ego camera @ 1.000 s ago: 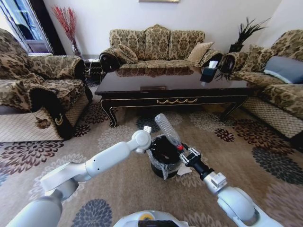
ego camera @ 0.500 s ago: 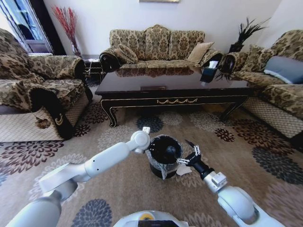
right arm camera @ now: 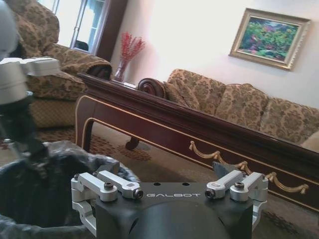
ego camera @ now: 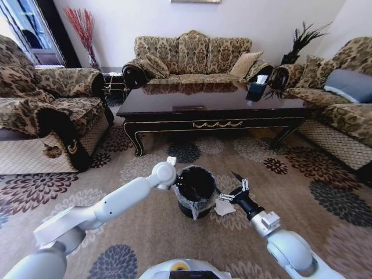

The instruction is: Move to the front of the table and pick up the trash from the floor, then place it into the trash bin.

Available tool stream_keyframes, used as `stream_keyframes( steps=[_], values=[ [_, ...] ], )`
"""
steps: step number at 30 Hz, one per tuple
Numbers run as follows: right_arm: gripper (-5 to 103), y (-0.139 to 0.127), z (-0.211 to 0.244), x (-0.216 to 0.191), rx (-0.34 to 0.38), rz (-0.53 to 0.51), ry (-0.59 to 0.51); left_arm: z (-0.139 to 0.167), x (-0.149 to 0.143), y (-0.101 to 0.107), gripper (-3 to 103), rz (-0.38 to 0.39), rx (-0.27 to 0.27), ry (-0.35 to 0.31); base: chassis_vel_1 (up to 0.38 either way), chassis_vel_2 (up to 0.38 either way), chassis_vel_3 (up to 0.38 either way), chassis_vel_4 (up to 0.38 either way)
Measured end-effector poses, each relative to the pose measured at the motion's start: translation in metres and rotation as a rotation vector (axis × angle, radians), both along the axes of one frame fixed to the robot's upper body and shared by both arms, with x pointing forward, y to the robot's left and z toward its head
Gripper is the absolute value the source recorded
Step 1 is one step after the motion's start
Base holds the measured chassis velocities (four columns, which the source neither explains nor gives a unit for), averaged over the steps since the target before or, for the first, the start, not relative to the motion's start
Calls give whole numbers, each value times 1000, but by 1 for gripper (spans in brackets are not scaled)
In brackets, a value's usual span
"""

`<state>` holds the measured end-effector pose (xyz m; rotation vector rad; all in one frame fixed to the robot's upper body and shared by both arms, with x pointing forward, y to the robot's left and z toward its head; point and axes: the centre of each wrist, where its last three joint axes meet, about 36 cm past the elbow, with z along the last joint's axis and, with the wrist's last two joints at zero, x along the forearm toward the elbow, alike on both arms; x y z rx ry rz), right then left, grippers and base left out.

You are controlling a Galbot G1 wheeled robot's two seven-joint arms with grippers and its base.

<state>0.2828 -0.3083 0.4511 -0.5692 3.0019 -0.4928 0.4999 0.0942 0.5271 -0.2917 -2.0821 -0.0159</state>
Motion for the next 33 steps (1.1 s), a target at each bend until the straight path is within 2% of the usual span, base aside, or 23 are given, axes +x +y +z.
stream_keyframes(
  steps=[2, 5, 11, 18, 25, 33],
  values=[
    [100, -1, -1, 0, 8, -11, 1, -3, -2, 5, 0, 10, -2, 5, 0, 0, 0, 0],
    [100, -7, -8, 4, 38, -56, 5, -18, -12, 24, 0, 48, -3, 29, 0, 0, 0, 0],
    [100, -19, -21, 16, 86, -128, 27, -20, -15, 47, 0, 97, -9, 32, 0, 0, 0, 0],
    [100, -33, -55, 22, 151, -230, 133, -22, -17, 69, 0, 148, -23, 35, 0, 0, 0, 0],
    [100, -28, -96, 31, 248, -331, 272, -27, -22, 90, 0, 193, -16, 37, 0, 0, 0, 0],
    [100, -29, -128, 43, 287, -418, 343, -22, -27, 104, 0, 221, -27, 27, 0, 0, 0, 0]
  ],
)
